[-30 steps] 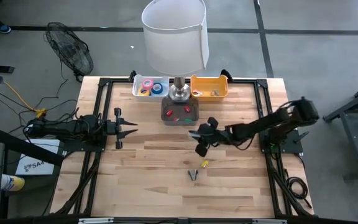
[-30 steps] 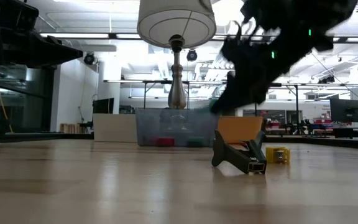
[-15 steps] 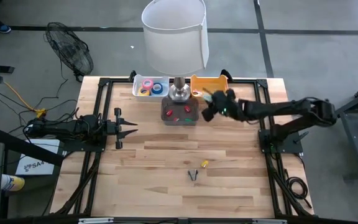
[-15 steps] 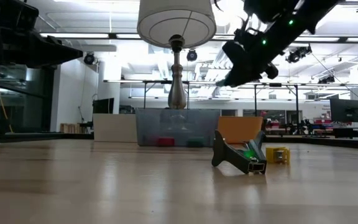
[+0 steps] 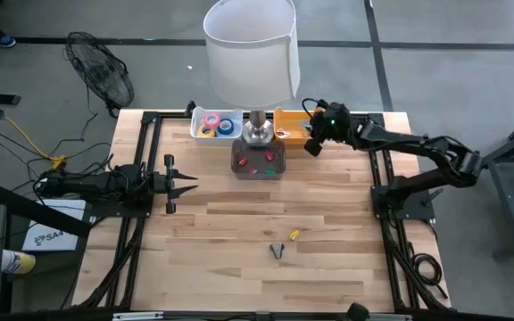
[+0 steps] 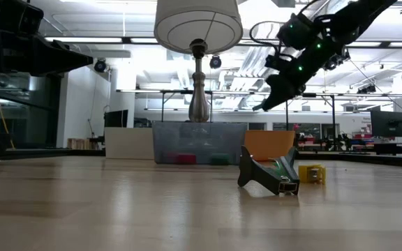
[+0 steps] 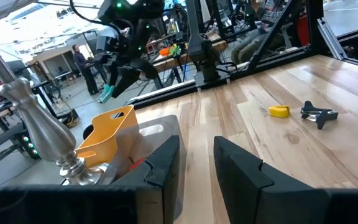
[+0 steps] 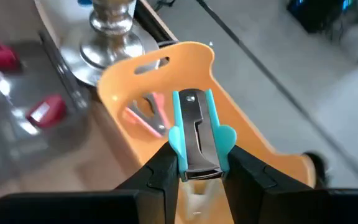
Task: Pick and place Stapler, Stapler remover, tape
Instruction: Put the blue staple remover into the yellow bin
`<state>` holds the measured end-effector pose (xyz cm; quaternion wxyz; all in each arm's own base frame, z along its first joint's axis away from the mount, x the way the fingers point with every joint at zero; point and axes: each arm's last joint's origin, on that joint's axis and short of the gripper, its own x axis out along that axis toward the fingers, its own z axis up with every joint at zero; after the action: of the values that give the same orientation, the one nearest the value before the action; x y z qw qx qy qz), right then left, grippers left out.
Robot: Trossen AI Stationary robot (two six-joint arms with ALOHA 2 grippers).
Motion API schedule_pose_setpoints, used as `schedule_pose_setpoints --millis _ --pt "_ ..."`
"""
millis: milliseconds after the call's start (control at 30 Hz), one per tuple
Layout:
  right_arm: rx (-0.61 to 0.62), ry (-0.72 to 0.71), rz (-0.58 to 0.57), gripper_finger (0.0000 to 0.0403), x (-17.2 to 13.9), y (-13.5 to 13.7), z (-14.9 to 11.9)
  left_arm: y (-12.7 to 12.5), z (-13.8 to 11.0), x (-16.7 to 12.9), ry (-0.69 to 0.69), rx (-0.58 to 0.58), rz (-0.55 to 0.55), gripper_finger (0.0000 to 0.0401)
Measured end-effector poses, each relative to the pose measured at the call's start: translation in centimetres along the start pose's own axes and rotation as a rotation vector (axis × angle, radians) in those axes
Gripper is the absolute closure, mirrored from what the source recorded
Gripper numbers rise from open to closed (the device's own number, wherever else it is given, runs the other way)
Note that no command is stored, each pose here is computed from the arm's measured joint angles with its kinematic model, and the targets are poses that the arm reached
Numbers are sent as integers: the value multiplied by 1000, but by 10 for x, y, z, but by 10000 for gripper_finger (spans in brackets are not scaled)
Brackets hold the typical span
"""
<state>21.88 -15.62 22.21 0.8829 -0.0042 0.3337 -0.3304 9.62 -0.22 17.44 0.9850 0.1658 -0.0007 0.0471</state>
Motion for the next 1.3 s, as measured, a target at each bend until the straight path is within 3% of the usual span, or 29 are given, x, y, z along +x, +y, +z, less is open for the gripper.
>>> schedule_pose_setpoints --millis 200,400,833,1300 --pt "-206 1 11 309 16 -24 -7 0 0 0 0 0 0 305" --pt "-301 21 30 309 42 -34 -18 0 0 0 0 0 0 305" --pt "-369 50 20 307 69 -34 -31 0 0 0 0 0 0 305" --pt "-363 21 78 250 69 -32 -30 0 0 0 0 0 0 305"
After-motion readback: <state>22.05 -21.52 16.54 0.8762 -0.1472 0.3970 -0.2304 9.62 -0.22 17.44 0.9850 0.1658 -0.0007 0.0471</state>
